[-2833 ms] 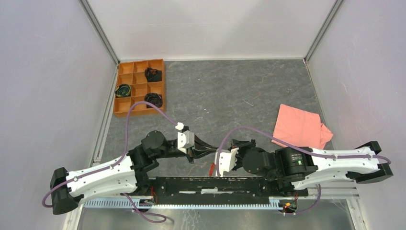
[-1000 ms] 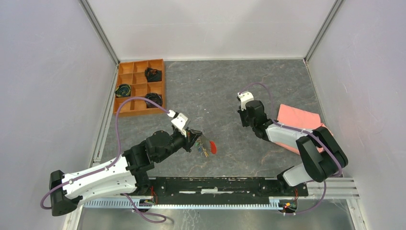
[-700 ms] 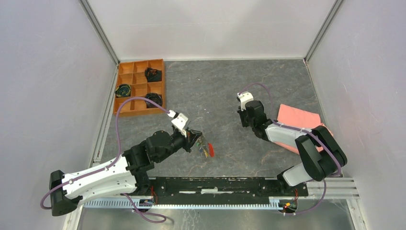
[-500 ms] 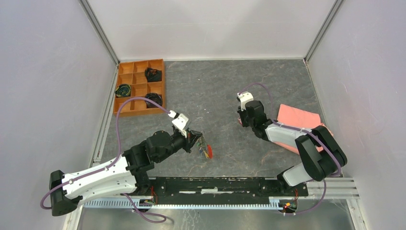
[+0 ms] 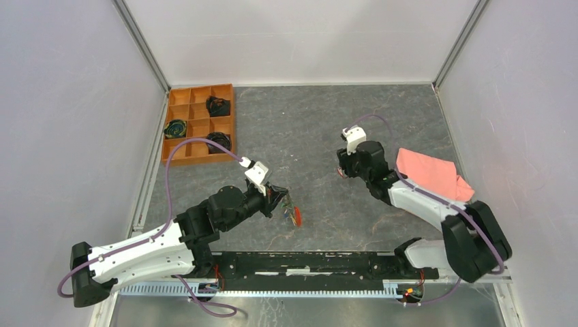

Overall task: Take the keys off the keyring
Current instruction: Place the key at the center of the board.

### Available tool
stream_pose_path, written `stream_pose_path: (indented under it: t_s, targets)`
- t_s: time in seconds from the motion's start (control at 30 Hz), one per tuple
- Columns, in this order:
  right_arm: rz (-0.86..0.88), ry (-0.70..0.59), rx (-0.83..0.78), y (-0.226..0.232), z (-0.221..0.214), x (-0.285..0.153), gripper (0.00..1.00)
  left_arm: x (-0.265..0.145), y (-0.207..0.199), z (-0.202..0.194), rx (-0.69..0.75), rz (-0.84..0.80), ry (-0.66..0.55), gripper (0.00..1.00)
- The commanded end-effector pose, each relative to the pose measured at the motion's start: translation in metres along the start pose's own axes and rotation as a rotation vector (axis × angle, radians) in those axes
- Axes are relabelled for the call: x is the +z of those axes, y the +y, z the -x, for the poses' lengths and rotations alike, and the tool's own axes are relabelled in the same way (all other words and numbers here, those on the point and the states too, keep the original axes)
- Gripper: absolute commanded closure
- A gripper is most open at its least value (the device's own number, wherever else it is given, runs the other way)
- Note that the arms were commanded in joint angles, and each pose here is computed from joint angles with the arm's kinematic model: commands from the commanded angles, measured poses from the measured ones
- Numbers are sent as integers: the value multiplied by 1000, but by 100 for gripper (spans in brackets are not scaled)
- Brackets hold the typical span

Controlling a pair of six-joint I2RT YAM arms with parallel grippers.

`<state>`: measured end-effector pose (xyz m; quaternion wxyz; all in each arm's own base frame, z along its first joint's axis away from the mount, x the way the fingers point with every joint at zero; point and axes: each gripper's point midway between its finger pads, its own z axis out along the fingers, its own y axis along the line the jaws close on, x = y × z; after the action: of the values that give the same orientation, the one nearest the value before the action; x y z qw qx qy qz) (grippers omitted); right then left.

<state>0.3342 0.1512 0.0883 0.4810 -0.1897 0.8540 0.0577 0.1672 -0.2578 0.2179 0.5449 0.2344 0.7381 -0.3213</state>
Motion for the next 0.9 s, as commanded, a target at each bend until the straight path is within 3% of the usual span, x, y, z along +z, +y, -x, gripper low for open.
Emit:
stream_pose_path:
  t_s: [0.0, 0.4, 0.87]
  targets:
    - [111, -144, -18, 14, 44, -25, 42, -1, -9, 37, -76, -19, -107, 98]
    - [435, -346, -98, 75, 76, -101, 41, -2, -11, 41, -95, -32, -145, 98]
    - [647, -492, -249, 122, 75, -168, 45, -17, -43, 60, -33, -232, -212, 98]
